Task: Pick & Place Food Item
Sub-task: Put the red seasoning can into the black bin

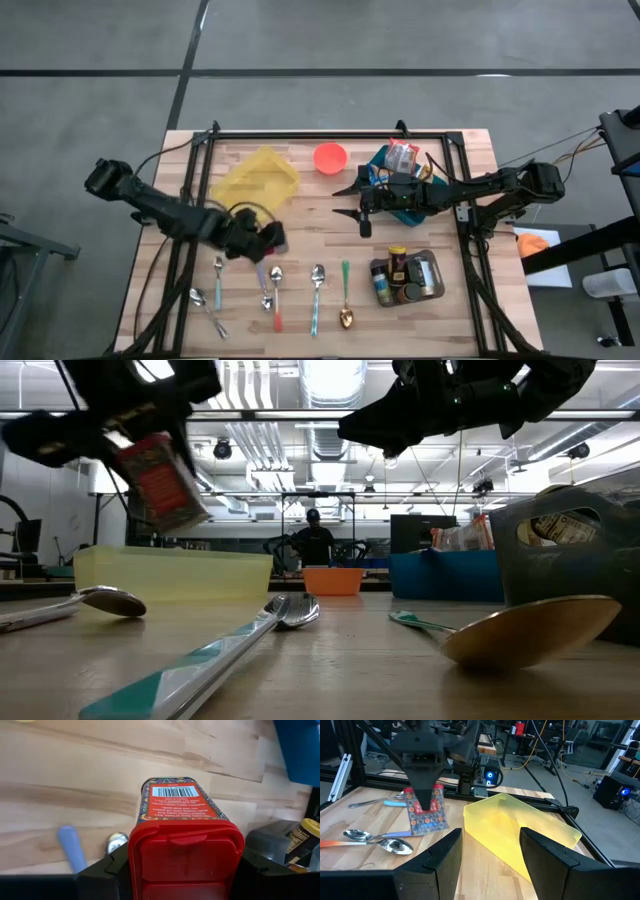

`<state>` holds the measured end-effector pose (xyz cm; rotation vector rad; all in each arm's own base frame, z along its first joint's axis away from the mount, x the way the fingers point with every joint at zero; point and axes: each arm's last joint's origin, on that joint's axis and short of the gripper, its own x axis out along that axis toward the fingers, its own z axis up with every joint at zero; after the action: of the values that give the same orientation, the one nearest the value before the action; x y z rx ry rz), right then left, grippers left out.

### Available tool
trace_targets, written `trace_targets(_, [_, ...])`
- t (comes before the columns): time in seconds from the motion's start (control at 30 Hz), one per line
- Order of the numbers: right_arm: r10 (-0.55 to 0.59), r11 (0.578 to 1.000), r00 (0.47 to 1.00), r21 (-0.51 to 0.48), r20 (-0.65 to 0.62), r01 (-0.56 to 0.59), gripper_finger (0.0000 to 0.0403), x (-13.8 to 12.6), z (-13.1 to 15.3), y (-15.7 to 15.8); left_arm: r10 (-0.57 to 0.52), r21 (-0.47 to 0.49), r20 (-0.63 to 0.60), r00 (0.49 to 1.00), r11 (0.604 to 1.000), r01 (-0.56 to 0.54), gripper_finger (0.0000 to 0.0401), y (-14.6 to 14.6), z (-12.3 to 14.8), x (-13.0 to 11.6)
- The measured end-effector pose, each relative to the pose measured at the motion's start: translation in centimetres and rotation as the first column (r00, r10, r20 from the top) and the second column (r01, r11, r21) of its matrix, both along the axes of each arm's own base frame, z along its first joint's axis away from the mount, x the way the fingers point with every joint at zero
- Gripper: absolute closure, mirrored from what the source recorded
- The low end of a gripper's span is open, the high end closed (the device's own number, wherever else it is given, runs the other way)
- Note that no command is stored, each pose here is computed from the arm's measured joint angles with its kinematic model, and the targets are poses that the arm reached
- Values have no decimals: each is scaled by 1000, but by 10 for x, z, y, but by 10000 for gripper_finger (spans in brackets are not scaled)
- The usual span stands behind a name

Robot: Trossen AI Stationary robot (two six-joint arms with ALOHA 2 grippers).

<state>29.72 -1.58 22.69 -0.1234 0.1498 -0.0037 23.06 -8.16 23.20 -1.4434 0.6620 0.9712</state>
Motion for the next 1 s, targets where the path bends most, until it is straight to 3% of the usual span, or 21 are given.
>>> trace_targets(0.53, [0,1000,1000,0,0,0,207,0,0,0,-204,-6,103,974,979,206,192,63,-36,73])
trace_targets(0.67, [0,1000,1000,0,0,0,207,0,0,0,-214,-62,75,974,974,218,192,69,-43,83])
trace_targets(0.83, [0,1000,1000,0,0,0,207,0,0,0,-219,-59,57,974,973,222,192,73,-47,102])
trace_targets(1.0, [0,1000,1000,0,0,0,207,0,0,0,-166,-75,-29,986,984,163,192,78,-53,119])
